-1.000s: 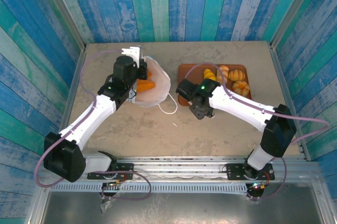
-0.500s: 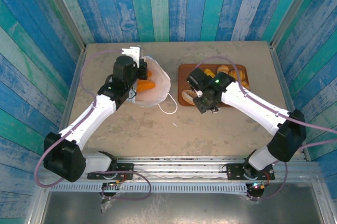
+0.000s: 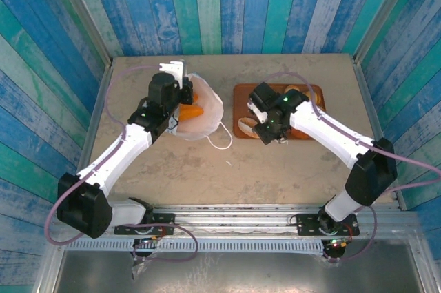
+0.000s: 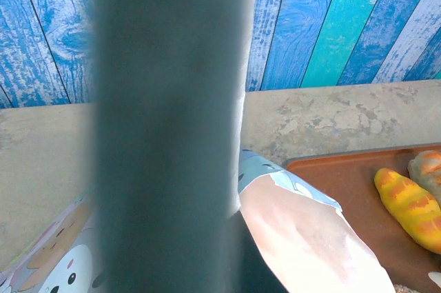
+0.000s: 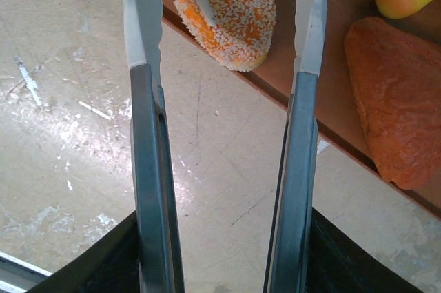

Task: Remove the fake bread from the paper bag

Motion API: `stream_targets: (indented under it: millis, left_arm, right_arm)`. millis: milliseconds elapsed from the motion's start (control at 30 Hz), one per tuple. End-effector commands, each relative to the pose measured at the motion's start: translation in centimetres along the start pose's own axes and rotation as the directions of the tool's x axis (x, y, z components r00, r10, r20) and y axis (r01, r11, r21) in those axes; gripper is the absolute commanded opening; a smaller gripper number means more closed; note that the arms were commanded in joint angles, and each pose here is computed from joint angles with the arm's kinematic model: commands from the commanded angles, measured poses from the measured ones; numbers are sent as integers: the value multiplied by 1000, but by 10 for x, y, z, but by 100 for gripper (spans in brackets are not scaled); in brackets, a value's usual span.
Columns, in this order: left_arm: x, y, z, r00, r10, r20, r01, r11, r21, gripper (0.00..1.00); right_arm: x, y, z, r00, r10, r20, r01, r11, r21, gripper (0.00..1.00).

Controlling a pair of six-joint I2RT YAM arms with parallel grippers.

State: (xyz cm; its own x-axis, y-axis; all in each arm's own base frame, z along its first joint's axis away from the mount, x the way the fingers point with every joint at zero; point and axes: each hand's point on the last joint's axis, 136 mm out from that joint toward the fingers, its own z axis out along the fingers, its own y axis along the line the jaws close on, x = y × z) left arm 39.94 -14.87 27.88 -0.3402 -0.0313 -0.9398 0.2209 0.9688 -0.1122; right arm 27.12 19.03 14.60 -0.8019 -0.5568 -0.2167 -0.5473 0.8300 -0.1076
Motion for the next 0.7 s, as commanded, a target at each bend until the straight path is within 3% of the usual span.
stream_targets:
  millis: [0, 433, 667]
  left_arm:
    - [-19, -5, -2, 999, 1, 42, -2, 1000, 14, 0]
    - [-21, -7, -1, 999, -1, 42, 0, 1000, 23, 0]
    - [-23, -7, -2, 999, -1, 49, 0, 1000, 25, 0]
  right_arm:
    - [-1, -1, 5, 1000, -21, -9, 21, 1000, -8, 55]
    - [-1, 5, 20, 999, -34, -41, 31, 997, -71, 55]
    - [3, -2, 30, 997, -23, -73, 21, 999, -39, 54]
